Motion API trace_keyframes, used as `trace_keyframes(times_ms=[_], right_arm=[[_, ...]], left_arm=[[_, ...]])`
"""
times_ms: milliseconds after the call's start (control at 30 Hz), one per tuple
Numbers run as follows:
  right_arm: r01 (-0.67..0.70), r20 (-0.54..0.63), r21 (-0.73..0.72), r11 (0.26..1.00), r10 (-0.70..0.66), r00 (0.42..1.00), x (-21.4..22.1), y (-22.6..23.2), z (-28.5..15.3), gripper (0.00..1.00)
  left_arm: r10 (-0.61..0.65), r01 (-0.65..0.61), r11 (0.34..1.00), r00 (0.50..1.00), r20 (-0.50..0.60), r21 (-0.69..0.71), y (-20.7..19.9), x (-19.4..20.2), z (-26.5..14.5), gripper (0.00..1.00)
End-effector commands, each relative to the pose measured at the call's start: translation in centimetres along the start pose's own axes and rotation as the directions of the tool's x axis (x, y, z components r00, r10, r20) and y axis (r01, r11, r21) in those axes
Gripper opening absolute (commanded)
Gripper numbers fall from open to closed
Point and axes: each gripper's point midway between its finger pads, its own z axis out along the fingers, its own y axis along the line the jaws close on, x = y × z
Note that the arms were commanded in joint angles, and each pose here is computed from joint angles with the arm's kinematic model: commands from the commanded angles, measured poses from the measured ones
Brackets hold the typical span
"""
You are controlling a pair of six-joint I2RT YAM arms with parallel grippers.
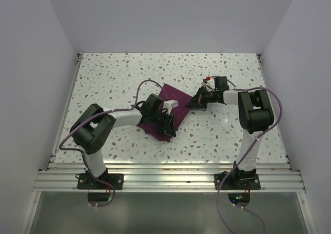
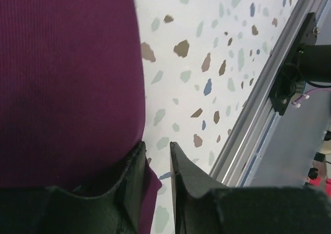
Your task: Prepare the surgical pack
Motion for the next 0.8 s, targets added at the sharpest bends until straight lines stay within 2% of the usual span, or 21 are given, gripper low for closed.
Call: trace_keyframes(times_ms=[0,67,100,167,300,333,433,467,533,567,600,667,700,767], right_arm=[[-0.024,0.046,0.063,0.998,0.021,0.999,-0.9,-3.7,0.4,0.0],[-0.027,0.05,0.068,0.997,0.023,0.998,-0.7,-3.6,0.2,0.0],[-0.02,0.064,0.06,0.998,0.016,0.998,-0.7,-3.4,0.1,0.0],[-0.025,0.068,0.05,0.998,0.022,0.997,-0.5,-3.0,0.0,0.0],[-0.036,0.051,0.047,0.998,0.033,0.998,0.4,-2.3,0.6,0.0],[-0.05,0.04,0.061,0.997,0.048,0.998,0.9,-2.4,0.7,0.0],[-0.07,0.044,0.073,0.995,0.067,0.997,1.7,-2.1,0.8,0.0],[-0.062,0.046,0.071,0.996,0.059,0.997,2.0,-1.4,0.5,0.0],[-0.042,0.058,0.08,0.996,0.038,0.998,2.4,-0.8,-0.2,0.0],[-0.026,0.063,0.084,0.996,0.021,0.998,2.6,0.2,-1.0,0.0],[0.022,0.079,0.101,0.995,-0.03,0.996,2.0,0.8,-1.5,0.0],[0.021,0.047,0.147,0.989,-0.028,0.998,2.7,1.3,-2.5,0.0],[0.089,0.053,0.149,0.985,-0.097,0.994,2.0,2.6,-3.2,0.1],[0.083,0.037,0.244,0.966,-0.095,0.995,2.6,2.5,-4.7,0.33]], left_arm=[[-0.046,0.041,0.996,0.998,-0.054,-0.078,3.2,2.3,0.9,0.27],[-0.082,0.068,0.987,0.993,-0.089,-0.149,5.2,3.5,0.5,0.23],[-0.103,0.086,0.974,0.992,-0.069,-0.209,7.0,3.0,-0.3,0.23],[-0.145,0.12,0.953,0.987,-0.068,-0.278,9.0,3.3,-1.6,0.26],[-0.202,0.188,0.909,0.979,0.0,-0.372,13.5,1.2,-4.7,0.3],[-0.186,0.181,0.9,0.982,0.025,-0.396,14.2,-0.3,-5.3,0.3],[-0.186,0.177,0.877,0.982,0.024,-0.446,16.1,-2.0,-6.7,0.31],[-0.191,0.179,0.874,0.981,0.02,-0.452,16.3,-2.1,-7.4,0.31],[-0.17,0.174,0.887,0.984,0.047,-0.427,15.4,-3.0,-8.2,0.37],[-0.126,0.152,0.902,0.988,0.091,-0.405,13.9,-4.3,-9.2,0.4],[-0.133,0.157,0.918,0.987,0.089,-0.365,12.8,-3.5,-9.2,0.47],[-0.111,0.153,0.936,0.983,0.144,-0.319,10.2,-4.1,-10.6,0.5],[-0.136,0.167,0.947,0.982,0.129,-0.276,9.2,-2.6,-10.5,0.52],[-0.124,0.163,0.958,0.977,0.176,-0.234,6.7,-2.4,-11.9,0.55]])
